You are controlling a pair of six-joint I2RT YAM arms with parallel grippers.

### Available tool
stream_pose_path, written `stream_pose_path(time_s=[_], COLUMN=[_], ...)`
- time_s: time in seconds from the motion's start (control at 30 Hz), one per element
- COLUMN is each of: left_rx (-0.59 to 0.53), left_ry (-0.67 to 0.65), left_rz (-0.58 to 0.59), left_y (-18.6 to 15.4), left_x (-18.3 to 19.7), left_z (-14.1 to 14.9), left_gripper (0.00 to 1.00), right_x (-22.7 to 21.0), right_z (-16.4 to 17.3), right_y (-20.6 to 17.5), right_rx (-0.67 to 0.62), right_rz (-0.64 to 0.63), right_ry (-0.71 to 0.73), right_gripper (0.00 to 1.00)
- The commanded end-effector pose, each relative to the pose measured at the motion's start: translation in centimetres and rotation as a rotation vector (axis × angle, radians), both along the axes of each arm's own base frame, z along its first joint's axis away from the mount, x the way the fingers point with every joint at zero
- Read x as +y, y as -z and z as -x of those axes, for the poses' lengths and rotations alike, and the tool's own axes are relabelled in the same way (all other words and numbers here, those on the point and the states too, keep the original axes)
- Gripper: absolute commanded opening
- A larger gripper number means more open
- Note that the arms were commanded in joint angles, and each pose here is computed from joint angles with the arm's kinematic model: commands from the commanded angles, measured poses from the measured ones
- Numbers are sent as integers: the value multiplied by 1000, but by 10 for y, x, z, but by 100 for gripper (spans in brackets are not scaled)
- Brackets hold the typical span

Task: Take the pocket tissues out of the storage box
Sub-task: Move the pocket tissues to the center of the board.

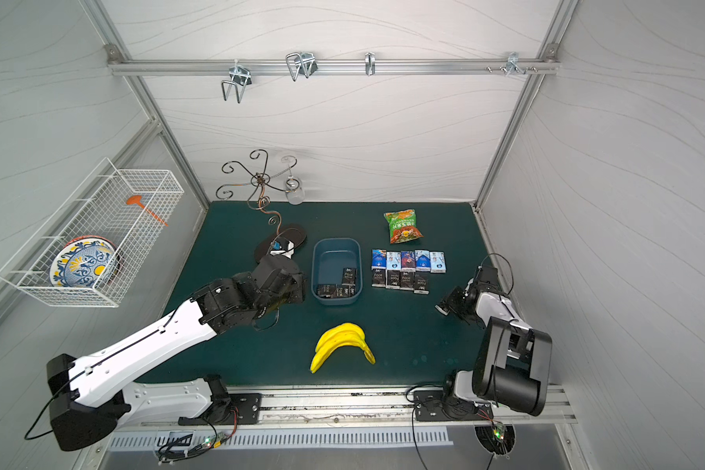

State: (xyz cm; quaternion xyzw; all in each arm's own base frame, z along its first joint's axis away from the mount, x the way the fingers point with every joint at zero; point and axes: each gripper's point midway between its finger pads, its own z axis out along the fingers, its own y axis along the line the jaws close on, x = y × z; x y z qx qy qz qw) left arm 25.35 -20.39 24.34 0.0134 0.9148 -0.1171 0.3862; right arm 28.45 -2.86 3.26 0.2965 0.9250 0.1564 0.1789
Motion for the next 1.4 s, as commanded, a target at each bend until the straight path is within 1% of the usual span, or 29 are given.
stream_pose_path(time_s=[0.0,0.1,0.17,0.23,0.27,0.37,0.4,0.47,0.57,0.7,0.8,0.9,1.0,1.17,1.37], left_rx=[-55,-61,-63,-62,-64,-69,-69,-68,-68,-63,-65,-65,-64,-62,-60], left_ry=[-18,-26,-25,-26,-29,-35,-34,-34,-37,-39,-41,-42,-42,-42,-43], left_rz=[14,9,8,-5,-13,-23,-23,-25,-26,-27,-25,-21,-16,-14,-7], left_y=[-22,-23,-25,-25,-26,-26,-27,-27,-27,-26,-27,-27,-28,-28,-28], left_x=[3,7,7,9,11,15,15,15,15,15,16,17,17,17,17], left_z=[-5,-4,-4,-4,-4,-3,-3,-3,-3,-3,-2,-1,-1,0,0], left_gripper=[45,45,45,45,45,45,45,45,45,45,45,45,45,45,45], right_x=[-1,9,15,13,13,16,16,14,15,13,10,11,12,22,20], right_z=[-11,-21,-24,-25,-26,-30,-31,-32,-36,-43,-46,-49,-50,-55,-53], right_y=[-2,-2,1,4,4,7,9,11,13,4,-6,-16,-16,-18,-32], right_rx=[-16,-4,45,94,102,107,117,144,136,112,92,50,51,15,-31], right_rz=[10,43,104,186,216,247,260,283,276,296,312,311,296,236,235], right_ry=[-36,-133,-217,-266,-282,-314,-318,-319,-313,-297,-285,-278,-279,-278,-260], right_gripper=[17,17,16,15,15,16,17,22,26,32,36,38,38,39,41])
